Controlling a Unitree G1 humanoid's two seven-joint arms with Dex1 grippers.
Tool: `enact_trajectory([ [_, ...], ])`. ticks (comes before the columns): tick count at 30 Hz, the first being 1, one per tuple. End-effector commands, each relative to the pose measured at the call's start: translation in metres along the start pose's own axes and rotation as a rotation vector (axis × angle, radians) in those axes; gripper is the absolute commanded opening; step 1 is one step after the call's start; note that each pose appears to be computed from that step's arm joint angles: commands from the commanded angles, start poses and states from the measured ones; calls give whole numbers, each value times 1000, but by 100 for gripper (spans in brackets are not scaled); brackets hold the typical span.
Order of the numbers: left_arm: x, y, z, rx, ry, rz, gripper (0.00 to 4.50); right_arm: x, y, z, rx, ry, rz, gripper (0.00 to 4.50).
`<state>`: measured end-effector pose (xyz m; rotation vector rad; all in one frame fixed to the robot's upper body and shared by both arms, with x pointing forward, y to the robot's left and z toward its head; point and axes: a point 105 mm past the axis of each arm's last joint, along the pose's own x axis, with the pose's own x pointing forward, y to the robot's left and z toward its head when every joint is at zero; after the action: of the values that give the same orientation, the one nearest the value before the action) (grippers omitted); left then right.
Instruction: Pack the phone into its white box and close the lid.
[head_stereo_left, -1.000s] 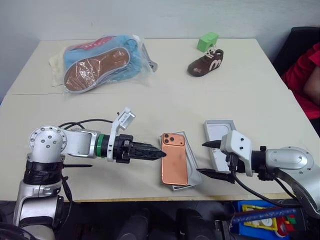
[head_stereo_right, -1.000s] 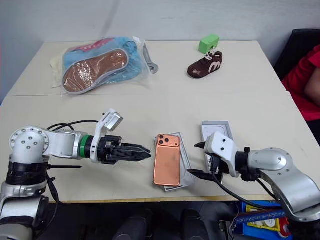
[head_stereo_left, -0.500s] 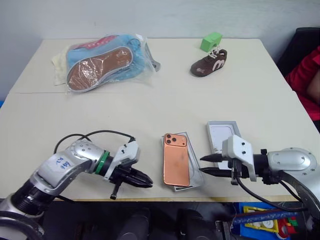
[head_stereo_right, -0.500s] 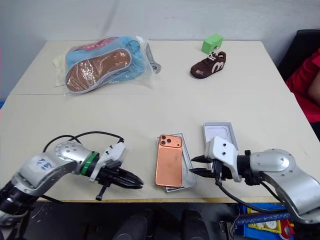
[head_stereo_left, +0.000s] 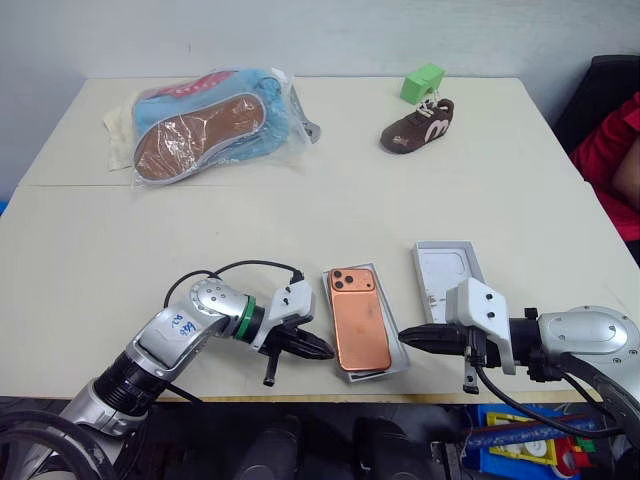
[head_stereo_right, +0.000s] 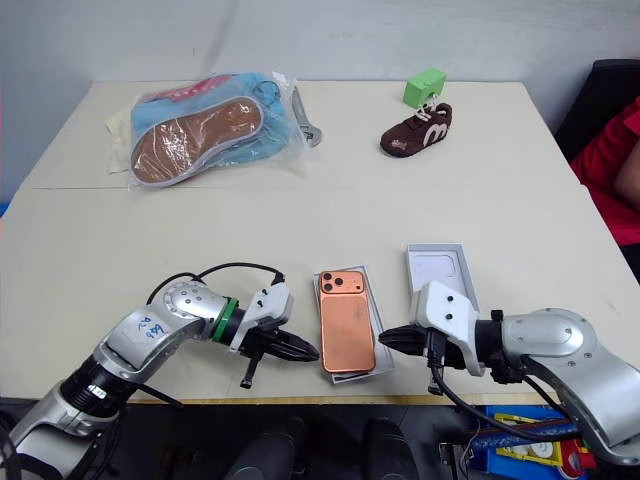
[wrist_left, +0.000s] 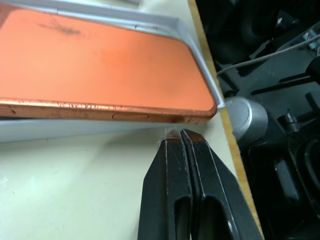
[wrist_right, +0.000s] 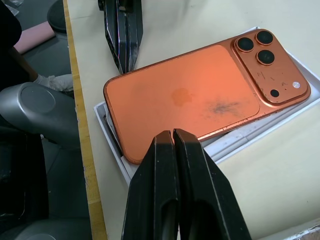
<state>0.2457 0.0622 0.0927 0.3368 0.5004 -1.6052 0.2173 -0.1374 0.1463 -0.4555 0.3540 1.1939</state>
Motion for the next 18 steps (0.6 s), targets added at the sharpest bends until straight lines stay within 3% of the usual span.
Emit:
enact_trajectory([
  [1, 7, -3, 7, 44, -9, -27, 0, 1, 3, 9, -45, -13, 3, 6],
  [10, 2, -8, 19, 54, -65, -70, 0, 29, 4, 11, -113, -24, 64, 6],
  [18, -26, -4, 7, 29, -11, -21, 0, 62, 8, 15, -228, -15, 184, 6],
])
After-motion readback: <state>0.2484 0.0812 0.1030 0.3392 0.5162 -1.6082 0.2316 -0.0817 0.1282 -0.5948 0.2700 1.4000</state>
